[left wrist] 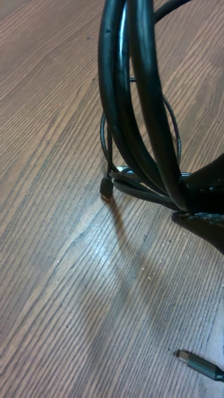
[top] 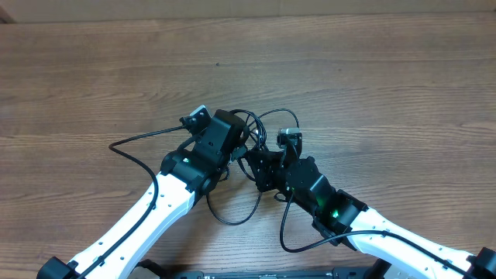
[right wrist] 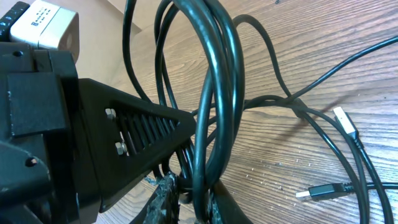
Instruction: Untangle cables
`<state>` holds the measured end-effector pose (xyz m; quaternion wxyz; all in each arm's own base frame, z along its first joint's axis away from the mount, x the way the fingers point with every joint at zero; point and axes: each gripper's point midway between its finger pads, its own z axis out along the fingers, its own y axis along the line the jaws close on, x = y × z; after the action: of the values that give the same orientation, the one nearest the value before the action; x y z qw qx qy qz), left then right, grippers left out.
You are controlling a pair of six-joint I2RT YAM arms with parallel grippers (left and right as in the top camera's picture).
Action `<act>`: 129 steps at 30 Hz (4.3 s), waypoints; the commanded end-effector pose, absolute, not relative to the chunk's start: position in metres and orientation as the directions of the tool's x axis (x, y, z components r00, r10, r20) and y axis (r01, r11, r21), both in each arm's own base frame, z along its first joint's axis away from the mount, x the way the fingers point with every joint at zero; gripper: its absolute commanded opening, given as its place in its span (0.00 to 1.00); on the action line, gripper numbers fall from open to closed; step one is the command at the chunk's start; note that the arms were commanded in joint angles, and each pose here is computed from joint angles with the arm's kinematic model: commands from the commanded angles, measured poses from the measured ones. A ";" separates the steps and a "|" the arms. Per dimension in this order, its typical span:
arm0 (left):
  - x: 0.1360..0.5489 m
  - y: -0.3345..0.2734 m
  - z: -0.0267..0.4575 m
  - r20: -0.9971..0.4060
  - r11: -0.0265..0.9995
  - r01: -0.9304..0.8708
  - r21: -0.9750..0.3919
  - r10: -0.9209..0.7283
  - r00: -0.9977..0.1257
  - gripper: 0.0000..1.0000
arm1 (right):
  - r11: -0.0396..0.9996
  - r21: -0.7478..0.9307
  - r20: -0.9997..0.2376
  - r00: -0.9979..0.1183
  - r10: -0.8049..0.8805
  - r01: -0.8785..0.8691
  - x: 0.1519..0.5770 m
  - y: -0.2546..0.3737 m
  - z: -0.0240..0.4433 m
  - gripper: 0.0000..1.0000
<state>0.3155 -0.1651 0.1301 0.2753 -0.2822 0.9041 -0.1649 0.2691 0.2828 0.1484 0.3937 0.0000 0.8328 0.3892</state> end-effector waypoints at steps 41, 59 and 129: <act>0.323 -0.157 0.136 -0.309 0.581 -0.597 -0.553 -0.808 -0.501 0.04 | 0.656 0.676 -0.568 -0.805 0.172 -0.336 0.237 0.296 0.129 0.04; 0.308 -0.163 0.126 -0.285 0.651 -0.571 -0.500 -0.747 -0.601 0.04 | 0.712 0.626 -0.679 -0.672 0.295 -0.320 0.273 0.279 0.150 0.32; 0.314 -0.149 0.128 -0.386 0.705 -0.546 -0.453 -0.707 -0.593 0.04 | 0.812 0.499 -0.685 -0.712 0.155 -0.303 0.248 0.274 0.114 0.51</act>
<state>0.3094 -0.1551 0.1243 0.2575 -0.3817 0.8726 -0.1629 0.2312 0.2850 0.1053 0.3333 -0.0701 0.8811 0.3282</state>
